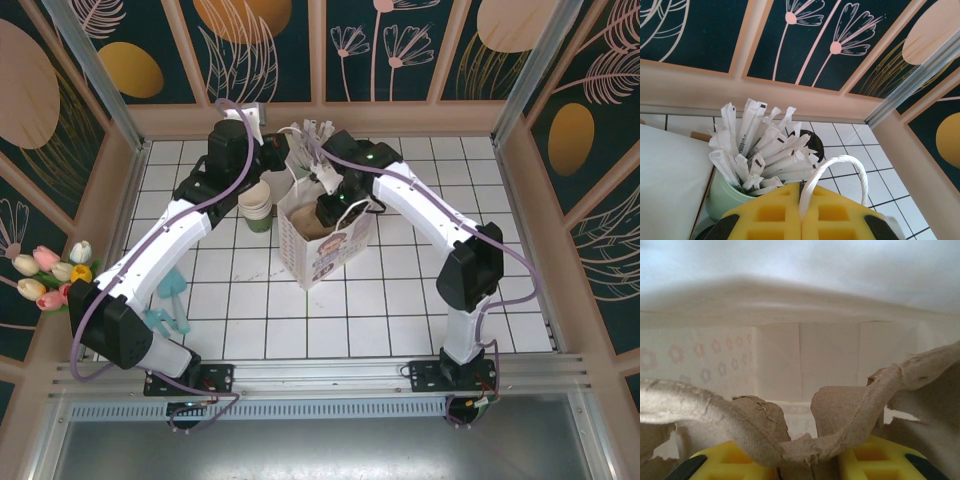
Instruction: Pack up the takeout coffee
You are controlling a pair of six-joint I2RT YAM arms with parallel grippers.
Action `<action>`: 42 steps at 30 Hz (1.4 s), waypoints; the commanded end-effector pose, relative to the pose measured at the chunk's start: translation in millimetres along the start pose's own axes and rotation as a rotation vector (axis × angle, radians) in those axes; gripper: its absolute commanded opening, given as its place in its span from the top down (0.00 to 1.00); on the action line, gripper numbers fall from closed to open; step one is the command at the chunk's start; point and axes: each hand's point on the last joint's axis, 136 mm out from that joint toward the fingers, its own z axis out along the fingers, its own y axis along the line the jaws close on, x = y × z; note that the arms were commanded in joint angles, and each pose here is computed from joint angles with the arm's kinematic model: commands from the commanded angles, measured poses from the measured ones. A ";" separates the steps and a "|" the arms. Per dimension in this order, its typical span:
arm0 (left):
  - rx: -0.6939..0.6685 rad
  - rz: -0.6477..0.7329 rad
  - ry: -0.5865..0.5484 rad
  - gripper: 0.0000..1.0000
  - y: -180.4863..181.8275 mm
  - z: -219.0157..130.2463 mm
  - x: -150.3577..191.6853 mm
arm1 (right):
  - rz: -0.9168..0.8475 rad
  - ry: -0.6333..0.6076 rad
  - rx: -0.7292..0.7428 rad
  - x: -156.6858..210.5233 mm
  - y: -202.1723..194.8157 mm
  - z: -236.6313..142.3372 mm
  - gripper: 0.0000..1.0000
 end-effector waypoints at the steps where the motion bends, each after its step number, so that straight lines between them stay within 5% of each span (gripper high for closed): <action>1: -0.065 -0.037 -0.067 1.00 7.9 -5.9 -18.3 | 0.002 0.056 -0.016 8.8 4.9 5.1 0.70; 4: -0.096 -0.053 -0.092 1.00 13.4 -5.8 -22.6 | -0.003 0.044 -0.011 8.6 5.1 0.4 0.70; 8: 0.179 0.013 -0.075 0.96 -33.7 -8.7 -18.9 | 0.032 0.053 -0.004 5.9 2.9 6.2 0.70; 10: 0.293 0.046 -0.071 0.85 -52.5 -16.4 -16.2 | 0.065 0.059 -0.009 1.3 3.3 12.2 0.70; 13: 0.292 0.103 -0.082 0.72 -53.6 -28.6 -17.7 | 0.097 0.040 -0.009 -6.7 3.2 14.1 0.70; 19: 0.269 0.254 -0.167 0.23 -47.1 -81.7 -17.3 | 0.147 0.014 -0.005 -18.0 3.4 11.4 0.70; 23: 0.425 0.354 -0.179 0.09 -65.8 -124.1 2.1 | 0.195 -0.012 -0.006 -23.9 4.5 6.4 0.70; 27: 0.653 0.401 -0.089 0.14 -96.3 -141.1 29.9 | 0.249 -0.020 -0.017 -32.4 6.9 3.4 0.72; 37: 0.759 0.507 0.049 0.32 -125.4 -109.6 72.4 | 0.370 -0.078 -0.050 -49.0 9.9 5.1 0.74; 39: 0.933 0.521 0.111 0.41 -141.7 -125.0 89.5 | 0.384 -0.075 -0.055 -51.2 10.3 6.9 0.73; 42: 1.065 0.552 0.168 0.67 -148.0 -141.1 110.9 | 0.409 -0.061 -0.075 -50.3 10.3 9.0 0.72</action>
